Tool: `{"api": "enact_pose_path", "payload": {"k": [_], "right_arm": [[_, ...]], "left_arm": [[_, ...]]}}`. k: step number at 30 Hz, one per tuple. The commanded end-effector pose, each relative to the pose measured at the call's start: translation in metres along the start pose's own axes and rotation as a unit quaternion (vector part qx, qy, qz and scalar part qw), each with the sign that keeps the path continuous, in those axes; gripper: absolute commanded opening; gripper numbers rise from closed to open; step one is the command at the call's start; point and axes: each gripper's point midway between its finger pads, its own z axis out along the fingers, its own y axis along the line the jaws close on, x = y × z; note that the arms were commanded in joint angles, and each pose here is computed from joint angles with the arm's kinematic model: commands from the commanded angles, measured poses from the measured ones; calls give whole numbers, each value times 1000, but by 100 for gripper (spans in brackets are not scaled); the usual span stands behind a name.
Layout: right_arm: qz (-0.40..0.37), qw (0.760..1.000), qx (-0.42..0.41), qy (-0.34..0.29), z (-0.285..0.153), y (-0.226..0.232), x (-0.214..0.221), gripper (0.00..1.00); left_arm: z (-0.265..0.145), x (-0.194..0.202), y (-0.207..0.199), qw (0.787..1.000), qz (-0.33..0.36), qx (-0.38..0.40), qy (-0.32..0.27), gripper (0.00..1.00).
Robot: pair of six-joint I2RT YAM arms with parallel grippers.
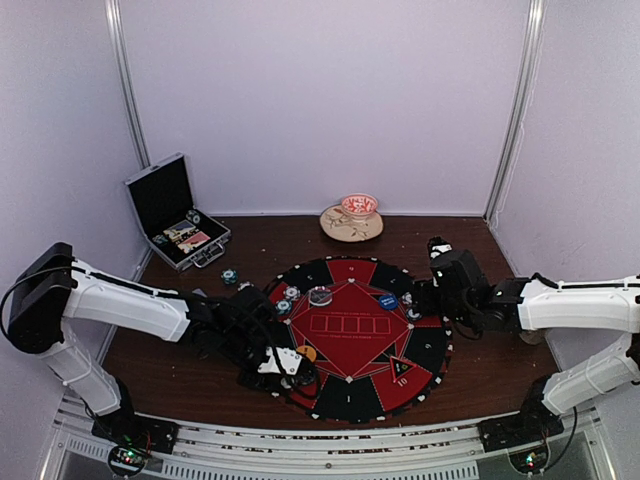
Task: Distribute texas hold em gaming equipment
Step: Place the poker chips pile at the big blind area.
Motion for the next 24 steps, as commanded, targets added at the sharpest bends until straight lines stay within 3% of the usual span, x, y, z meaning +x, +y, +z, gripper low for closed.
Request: {"api": "enact_pose_path", "payload": {"k": [1,12,24], "right_arm": [[-1,1000,1,-7,-3,-2,-1,77],[-1,1000,1,-7,-3,-2,-1,77],[-1,1000,1,-8,-3,-2,-1,77]], "left_arm": [[5,1,-1,1000,-1,4,-3,22],[10,7,-4,1000,-5,14,7,25],[11,8,-4,1000,-6,13,11,40]]}}
